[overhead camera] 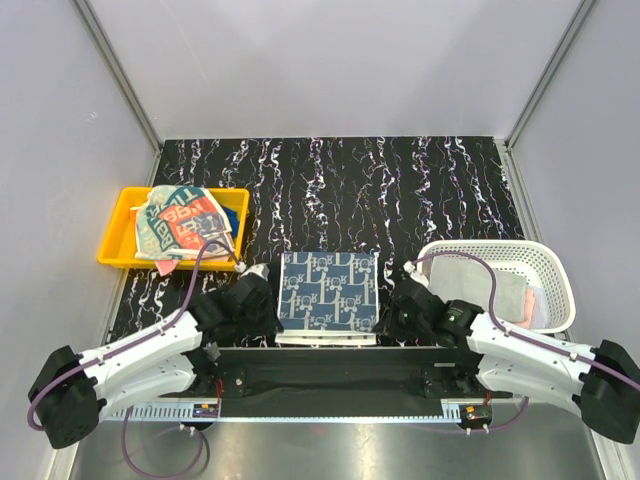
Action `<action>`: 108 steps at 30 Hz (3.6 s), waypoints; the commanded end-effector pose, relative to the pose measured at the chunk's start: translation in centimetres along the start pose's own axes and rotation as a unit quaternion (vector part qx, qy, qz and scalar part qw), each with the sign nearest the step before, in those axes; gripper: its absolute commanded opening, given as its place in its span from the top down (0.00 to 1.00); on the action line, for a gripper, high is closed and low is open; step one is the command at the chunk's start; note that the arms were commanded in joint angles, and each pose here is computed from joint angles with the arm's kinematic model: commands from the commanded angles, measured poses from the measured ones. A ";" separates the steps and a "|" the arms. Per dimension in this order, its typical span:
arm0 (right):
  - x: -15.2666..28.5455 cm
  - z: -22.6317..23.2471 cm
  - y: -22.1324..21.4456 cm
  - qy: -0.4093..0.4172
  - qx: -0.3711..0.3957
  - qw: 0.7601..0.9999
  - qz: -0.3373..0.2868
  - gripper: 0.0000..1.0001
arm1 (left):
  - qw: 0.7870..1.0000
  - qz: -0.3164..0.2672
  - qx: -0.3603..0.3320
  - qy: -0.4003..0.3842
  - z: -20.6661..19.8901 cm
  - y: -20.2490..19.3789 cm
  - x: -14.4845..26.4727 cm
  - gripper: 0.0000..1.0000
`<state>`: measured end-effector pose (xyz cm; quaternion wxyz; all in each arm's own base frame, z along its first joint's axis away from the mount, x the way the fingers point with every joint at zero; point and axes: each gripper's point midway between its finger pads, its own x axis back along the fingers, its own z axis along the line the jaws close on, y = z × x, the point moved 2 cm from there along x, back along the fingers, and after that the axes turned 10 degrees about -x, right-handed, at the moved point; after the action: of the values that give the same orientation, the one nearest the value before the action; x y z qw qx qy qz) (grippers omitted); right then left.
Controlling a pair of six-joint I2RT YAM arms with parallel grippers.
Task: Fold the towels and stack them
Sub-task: Fold the towel
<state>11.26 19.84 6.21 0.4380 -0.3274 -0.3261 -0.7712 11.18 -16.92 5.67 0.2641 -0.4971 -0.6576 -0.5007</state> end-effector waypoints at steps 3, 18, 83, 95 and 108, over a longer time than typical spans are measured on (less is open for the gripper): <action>0.5 -0.7 -0.2 -0.010 0.003 1.000 -0.003 0.75 | 1.000 -0.003 -0.002 0.022 0.8 -0.1 0.3 0.72; 1.0 6.4 9.5 -0.032 0.074 0.988 -0.135 0.50 | 0.991 -0.103 -0.063 0.059 -3.3 11.9 2.1 0.59; -9.1 6.7 23.5 -0.082 0.083 0.985 -0.126 0.68 | 0.989 -0.024 -0.046 0.137 3.3 21.3 -10.5 0.62; -10.3 6.2 22.6 -0.074 0.088 0.989 -0.097 0.60 | 0.990 -0.019 -0.046 0.134 3.3 21.1 -10.9 0.64; -12.5 4.2 22.2 -0.116 0.093 0.986 -0.076 0.59 | 0.990 -0.015 -0.048 0.135 3.4 21.2 -11.3 0.62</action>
<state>35.95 20.01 3.66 0.3710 -0.3501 -0.4575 -0.7283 34.37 -17.71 3.66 0.3281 -0.4244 -0.5967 -0.5967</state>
